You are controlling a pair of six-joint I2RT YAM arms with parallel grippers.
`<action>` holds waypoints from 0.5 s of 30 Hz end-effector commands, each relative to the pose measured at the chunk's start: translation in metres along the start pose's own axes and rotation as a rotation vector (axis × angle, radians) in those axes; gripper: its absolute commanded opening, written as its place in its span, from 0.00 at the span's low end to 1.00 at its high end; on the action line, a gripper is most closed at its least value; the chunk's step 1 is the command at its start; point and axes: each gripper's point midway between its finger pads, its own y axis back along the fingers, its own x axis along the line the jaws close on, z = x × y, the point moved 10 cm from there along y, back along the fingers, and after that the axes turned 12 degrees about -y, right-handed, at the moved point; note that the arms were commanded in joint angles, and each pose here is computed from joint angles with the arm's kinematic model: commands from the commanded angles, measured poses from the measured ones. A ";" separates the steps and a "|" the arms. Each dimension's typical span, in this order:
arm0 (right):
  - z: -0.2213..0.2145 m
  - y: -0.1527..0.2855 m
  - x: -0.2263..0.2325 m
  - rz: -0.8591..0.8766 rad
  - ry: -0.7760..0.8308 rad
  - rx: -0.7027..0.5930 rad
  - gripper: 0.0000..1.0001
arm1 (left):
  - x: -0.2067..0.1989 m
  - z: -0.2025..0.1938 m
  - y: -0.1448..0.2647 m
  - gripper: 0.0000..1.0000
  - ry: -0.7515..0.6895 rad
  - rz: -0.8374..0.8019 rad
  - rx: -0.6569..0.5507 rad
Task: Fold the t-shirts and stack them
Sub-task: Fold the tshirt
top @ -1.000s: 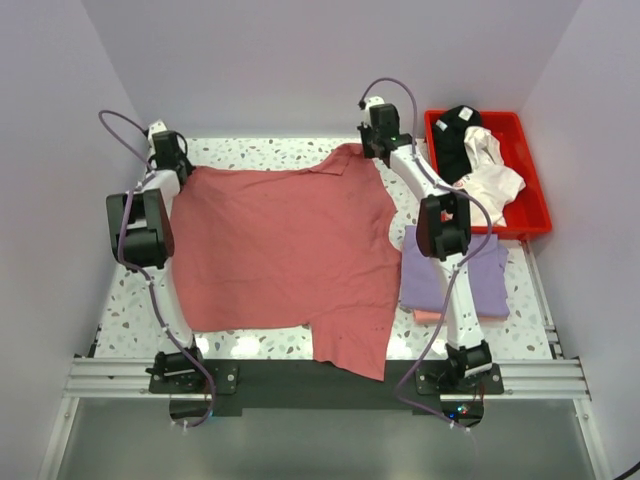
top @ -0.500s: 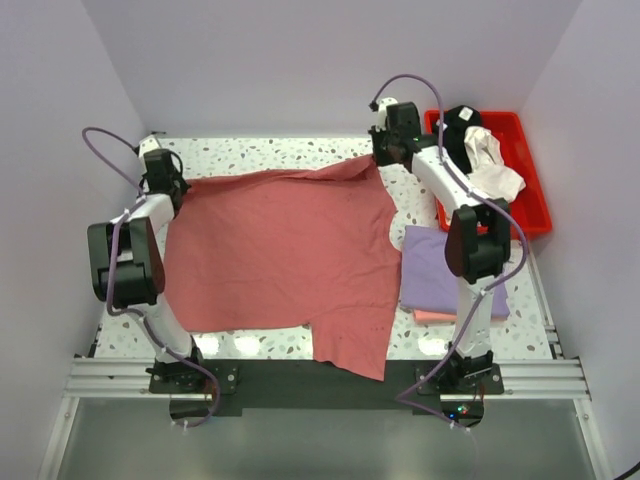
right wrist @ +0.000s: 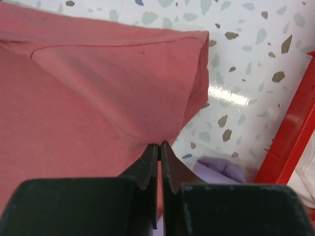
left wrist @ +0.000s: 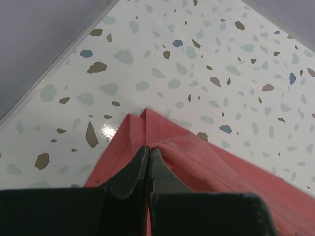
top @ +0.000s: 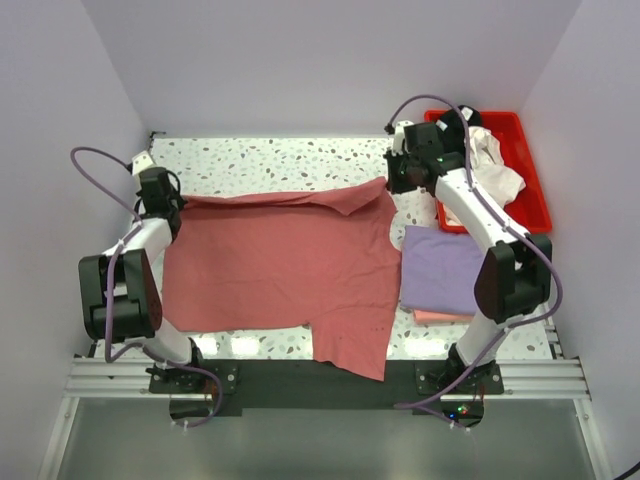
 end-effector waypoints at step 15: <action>-0.075 0.046 -0.003 0.036 -0.066 0.189 0.02 | 0.017 -0.005 0.020 0.00 0.027 0.115 -0.039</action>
